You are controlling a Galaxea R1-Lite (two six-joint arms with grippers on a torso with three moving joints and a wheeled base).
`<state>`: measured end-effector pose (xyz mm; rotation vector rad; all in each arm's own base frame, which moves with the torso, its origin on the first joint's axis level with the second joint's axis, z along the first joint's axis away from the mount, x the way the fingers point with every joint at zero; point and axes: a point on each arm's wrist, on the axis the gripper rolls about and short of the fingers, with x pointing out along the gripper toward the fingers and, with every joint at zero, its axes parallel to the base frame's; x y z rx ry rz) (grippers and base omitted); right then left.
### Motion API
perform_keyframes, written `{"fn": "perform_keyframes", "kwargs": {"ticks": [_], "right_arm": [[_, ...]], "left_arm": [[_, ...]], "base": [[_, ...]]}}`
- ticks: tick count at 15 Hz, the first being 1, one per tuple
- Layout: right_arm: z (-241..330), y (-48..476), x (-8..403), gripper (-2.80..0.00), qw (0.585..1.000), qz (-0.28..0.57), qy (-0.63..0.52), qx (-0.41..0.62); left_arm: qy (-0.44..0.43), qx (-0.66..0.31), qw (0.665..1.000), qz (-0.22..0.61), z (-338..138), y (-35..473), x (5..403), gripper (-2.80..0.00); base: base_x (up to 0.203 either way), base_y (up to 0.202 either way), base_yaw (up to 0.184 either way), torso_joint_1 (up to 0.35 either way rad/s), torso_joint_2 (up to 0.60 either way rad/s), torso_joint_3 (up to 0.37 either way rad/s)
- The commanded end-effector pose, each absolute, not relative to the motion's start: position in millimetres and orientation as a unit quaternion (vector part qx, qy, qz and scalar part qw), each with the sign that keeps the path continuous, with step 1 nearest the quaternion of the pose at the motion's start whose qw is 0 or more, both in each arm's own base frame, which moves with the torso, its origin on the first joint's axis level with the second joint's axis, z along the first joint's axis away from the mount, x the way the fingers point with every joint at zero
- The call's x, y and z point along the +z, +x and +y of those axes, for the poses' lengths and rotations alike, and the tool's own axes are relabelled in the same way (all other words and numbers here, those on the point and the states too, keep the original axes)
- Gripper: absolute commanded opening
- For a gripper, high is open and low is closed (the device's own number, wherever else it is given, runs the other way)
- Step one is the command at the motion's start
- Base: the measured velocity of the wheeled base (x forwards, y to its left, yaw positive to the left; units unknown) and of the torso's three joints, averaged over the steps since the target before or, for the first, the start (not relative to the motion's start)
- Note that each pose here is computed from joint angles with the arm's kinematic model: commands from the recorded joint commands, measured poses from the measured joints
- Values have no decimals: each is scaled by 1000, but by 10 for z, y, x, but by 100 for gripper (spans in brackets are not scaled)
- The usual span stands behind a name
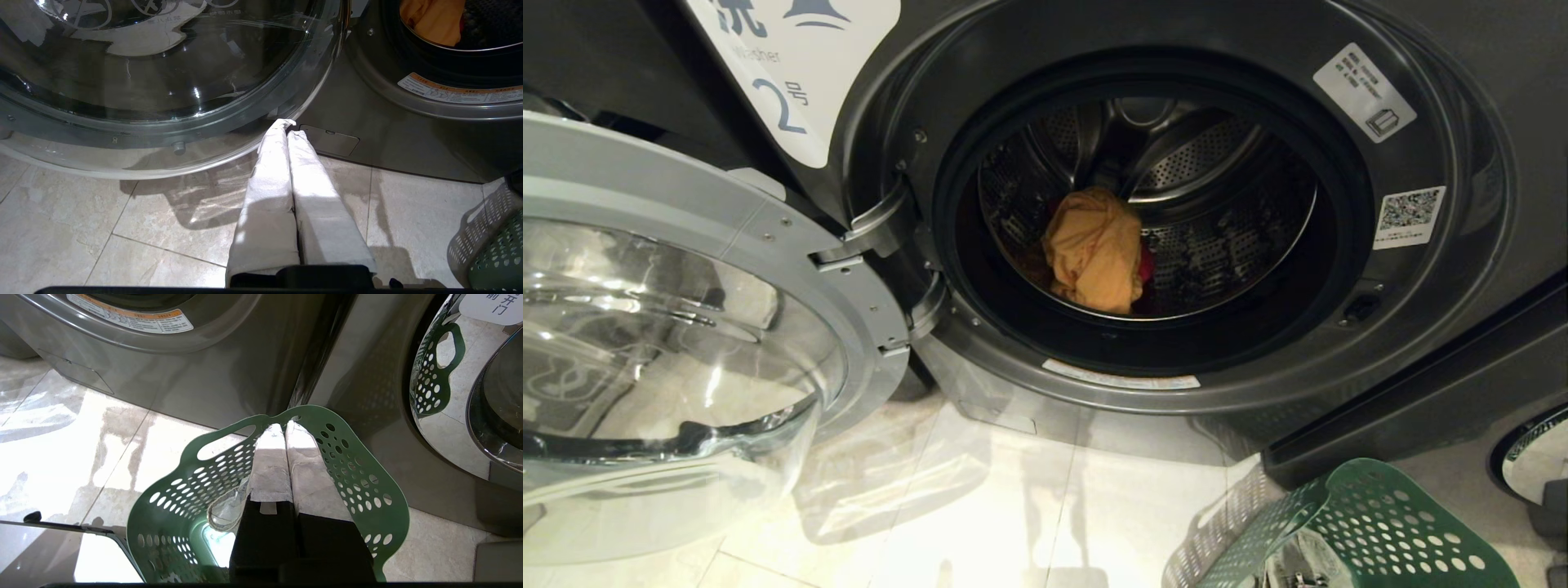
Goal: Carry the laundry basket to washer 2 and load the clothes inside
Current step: Place the clothes into the washing machine
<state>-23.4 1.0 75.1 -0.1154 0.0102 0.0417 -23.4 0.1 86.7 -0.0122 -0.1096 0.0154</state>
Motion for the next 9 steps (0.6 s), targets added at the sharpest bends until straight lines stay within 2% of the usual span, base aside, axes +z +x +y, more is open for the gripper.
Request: {"fn": "perform_keyframes", "kwargs": {"ticks": [1, 4, 9], "right_arm": [[10, -234, 751, -280, 998, 5, -58, 22], [10, -234, 751, -280, 998, 5, -58, 21], [10, -234, 751, -280, 998, 5, -57, 21]], "left_arm": [[-6, 8, 999, -35, 1, -202, 756, -280], [-6, 8, 999, -35, 1, -202, 756, -280], [-6, 8, 999, -35, 1, -202, 756, -280]], "base": [[0, 0, 0, 0, 0, 0], [1, 0, -29, 1, 0, 0], [1, 8, -196, 2, 4, 5]]}}
